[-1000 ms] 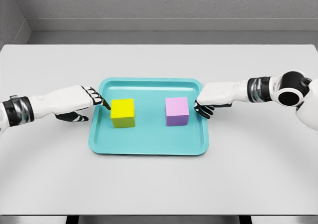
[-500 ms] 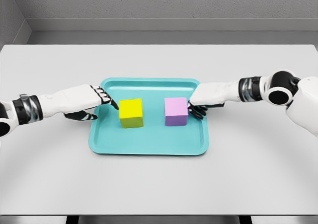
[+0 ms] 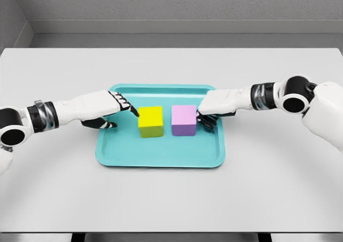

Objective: Push two cubes

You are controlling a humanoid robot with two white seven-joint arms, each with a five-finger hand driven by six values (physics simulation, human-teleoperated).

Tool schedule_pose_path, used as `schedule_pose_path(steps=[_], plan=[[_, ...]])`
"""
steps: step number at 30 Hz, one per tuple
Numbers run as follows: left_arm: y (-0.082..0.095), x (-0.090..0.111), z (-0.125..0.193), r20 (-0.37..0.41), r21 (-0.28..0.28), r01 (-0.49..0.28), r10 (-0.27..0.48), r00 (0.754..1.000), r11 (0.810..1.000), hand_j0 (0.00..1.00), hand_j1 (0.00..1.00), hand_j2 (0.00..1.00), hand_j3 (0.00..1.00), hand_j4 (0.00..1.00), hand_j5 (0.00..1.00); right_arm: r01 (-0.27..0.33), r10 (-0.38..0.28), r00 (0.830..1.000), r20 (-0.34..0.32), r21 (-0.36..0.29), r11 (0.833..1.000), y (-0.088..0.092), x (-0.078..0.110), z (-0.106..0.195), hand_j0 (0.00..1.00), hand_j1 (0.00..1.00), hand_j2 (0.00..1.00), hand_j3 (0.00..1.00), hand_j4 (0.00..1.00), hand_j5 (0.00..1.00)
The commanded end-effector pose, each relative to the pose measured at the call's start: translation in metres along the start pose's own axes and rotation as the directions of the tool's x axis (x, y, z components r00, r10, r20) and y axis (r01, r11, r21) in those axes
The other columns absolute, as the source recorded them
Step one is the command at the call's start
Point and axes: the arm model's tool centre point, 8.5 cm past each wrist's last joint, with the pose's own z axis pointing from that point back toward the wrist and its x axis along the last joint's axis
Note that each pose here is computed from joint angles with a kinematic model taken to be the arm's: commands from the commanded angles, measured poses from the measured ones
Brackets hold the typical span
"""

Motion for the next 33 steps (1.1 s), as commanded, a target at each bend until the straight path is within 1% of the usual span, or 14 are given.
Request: schedule_pose_path(steps=[1,17,18,19,20,21,24,26,27,28,29,30,31,33], plan=[[-0.003,0.002,-0.003,0.008,-0.019,0.019,-0.019,1.000,1.000,0.73,0.73,0.73,0.73,0.73,0.73,0.004,-0.003,1.000,0.006,-0.007,1.000,-0.002,0.001,-0.002,0.09,0.09,0.09,0.09,0.09,0.09],[-0.001,0.003,-0.006,0.015,-0.009,0.017,-0.017,1.000,1.000,0.73,0.73,0.73,0.73,0.73,0.73,-0.001,0.002,1.000,0.015,-0.010,1.000,-0.006,0.003,-0.007,0.10,0.10,0.10,0.10,0.10,0.10],[-0.001,0.002,-0.003,0.012,-0.010,0.016,-0.016,1.000,1.000,0.74,0.74,0.74,0.74,0.74,0.74,0.000,0.000,1.000,0.012,-0.009,1.000,-0.006,0.003,-0.007,0.10,0.10,0.10,0.10,0.10,0.10],[0.000,0.001,-0.001,0.009,-0.008,0.016,-0.016,1.000,1.000,0.80,0.80,0.80,0.80,0.80,0.80,0.002,-0.002,1.000,0.009,-0.008,1.000,-0.005,0.001,-0.006,0.10,0.10,0.10,0.10,0.10,0.10],[0.002,0.002,0.000,0.012,-0.002,0.017,-0.017,1.000,1.000,0.93,0.93,0.93,0.93,0.93,0.93,0.008,-0.008,1.000,0.003,-0.005,1.000,-0.003,-0.001,-0.005,0.10,0.10,0.10,0.10,0.10,0.10],[0.004,0.001,0.001,0.009,0.001,0.018,-0.018,1.000,1.000,1.00,1.00,1.00,1.00,1.00,1.00,0.010,-0.010,1.000,-0.003,-0.003,1.000,-0.002,-0.002,-0.003,0.10,0.10,0.10,0.10,0.10,0.10],[0.010,-0.004,0.014,0.006,0.014,0.001,-0.001,1.000,1.000,1.00,1.00,1.00,1.00,1.00,1.00,0.010,-0.010,1.000,-0.016,-0.009,1.000,-0.005,-0.007,0.002,0.10,0.10,0.10,0.10,0.10,0.10],[0.025,-0.015,0.039,-0.016,0.064,-0.021,0.022,1.000,0.998,1.00,1.00,1.00,1.00,1.00,1.00,0.011,-0.012,0.999,-0.036,-0.015,1.000,-0.010,-0.013,0.007,0.10,0.10,0.10,0.10,0.10,0.10],[0.038,-0.020,0.059,-0.029,0.092,-0.022,0.025,0.999,0.995,1.00,1.00,1.00,1.00,1.00,1.00,0.006,-0.007,0.999,-0.038,-0.017,1.000,-0.013,-0.014,0.008,0.10,0.10,0.10,0.10,0.10,0.10],[0.053,-0.027,0.089,-0.063,0.106,-0.011,0.017,0.998,0.994,1.00,1.00,1.00,1.00,1.00,1.00,0.004,-0.004,0.999,-0.042,-0.022,1.000,-0.016,-0.015,0.010,0.10,0.10,0.10,0.10,0.10,0.10],[0.059,-0.035,0.107,-0.103,0.093,0.005,0.005,0.995,0.996,1.00,1.00,1.00,1.00,1.00,1.00,-0.003,0.002,0.999,-0.045,-0.027,1.000,-0.020,-0.016,0.012,0.10,0.10,0.10,0.10,0.10,0.10],[0.065,-0.045,0.130,-0.163,0.106,0.011,0.006,0.987,0.994,1.00,1.00,1.00,1.00,1.00,1.00,-0.010,0.008,0.999,-0.049,-0.034,0.999,-0.025,-0.017,0.014,0.10,0.10,0.10,0.10,0.10,0.10],[0.060,-0.055,0.136,-0.191,0.103,-0.010,0.030,0.981,0.995,1.00,1.00,1.00,1.00,1.00,1.00,-0.017,0.014,0.998,-0.062,-0.055,0.998,-0.033,-0.020,0.020,0.10,0.10,0.10,0.10,0.10,0.10],[0.051,-0.070,0.155,-0.251,0.079,-0.040,0.059,0.966,0.996,1.00,1.00,1.00,1.00,1.00,1.00,-0.019,0.003,0.989,-0.146,-0.110,0.994,-0.044,-0.039,0.062,0.11,0.11,0.11,0.11,0.11,0.11]])
